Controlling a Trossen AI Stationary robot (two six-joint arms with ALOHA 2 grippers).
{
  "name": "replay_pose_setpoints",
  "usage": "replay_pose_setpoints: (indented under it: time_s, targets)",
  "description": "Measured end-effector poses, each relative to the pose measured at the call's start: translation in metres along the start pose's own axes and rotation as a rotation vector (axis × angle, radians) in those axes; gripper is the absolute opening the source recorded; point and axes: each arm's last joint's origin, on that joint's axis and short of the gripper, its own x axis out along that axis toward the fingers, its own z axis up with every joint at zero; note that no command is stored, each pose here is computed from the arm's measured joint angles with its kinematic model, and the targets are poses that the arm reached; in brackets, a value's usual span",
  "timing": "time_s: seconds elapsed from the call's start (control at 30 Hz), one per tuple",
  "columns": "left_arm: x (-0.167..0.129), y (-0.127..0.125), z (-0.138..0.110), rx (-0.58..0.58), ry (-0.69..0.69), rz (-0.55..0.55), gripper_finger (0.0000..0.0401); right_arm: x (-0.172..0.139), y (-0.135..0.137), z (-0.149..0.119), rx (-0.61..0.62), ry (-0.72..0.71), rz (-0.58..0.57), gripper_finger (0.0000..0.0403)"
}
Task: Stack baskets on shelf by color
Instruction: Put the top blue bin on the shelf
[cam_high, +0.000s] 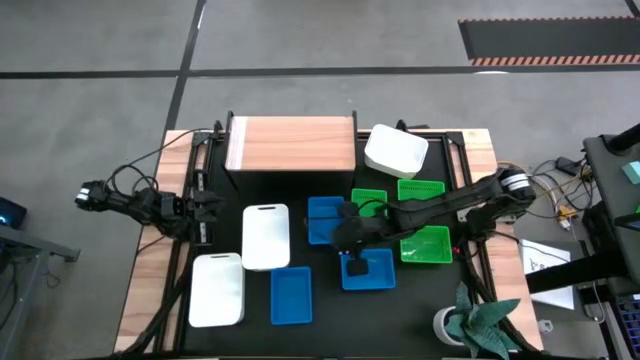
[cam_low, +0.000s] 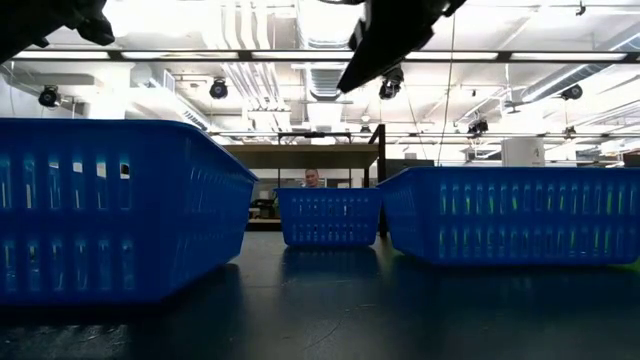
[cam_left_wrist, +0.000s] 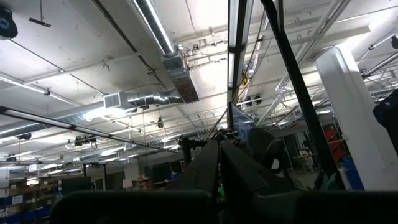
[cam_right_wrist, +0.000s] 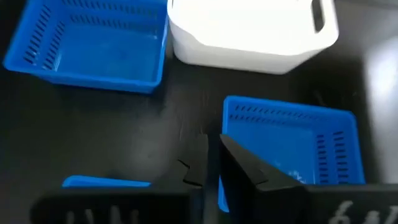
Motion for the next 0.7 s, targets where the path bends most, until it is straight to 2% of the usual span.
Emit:
replay_pose_setpoints:
  time_s: [0.2,0.4,0.53,0.7]
  targets:
    - [0.000,0.000,0.000,0.000,0.000,-0.001,0.0000,0.023,0.002,0.012,0.014,0.120,-0.002,0.0109]
    - [0.000,0.000,0.000,0.001,0.000,0.000,0.0000,0.048,-0.003,0.007,0.018,0.193,-0.013,0.0177]
    - [0.000,0.000,0.000,0.001,0.000,0.000,0.0000,0.063,-0.012,0.000,0.044,0.242,-0.028,0.0197]
    - [0.000,0.000,0.000,0.000,0.000,0.000,0.0000,0.078,-0.018,-0.007,0.044,0.281,-0.034,0.0194]
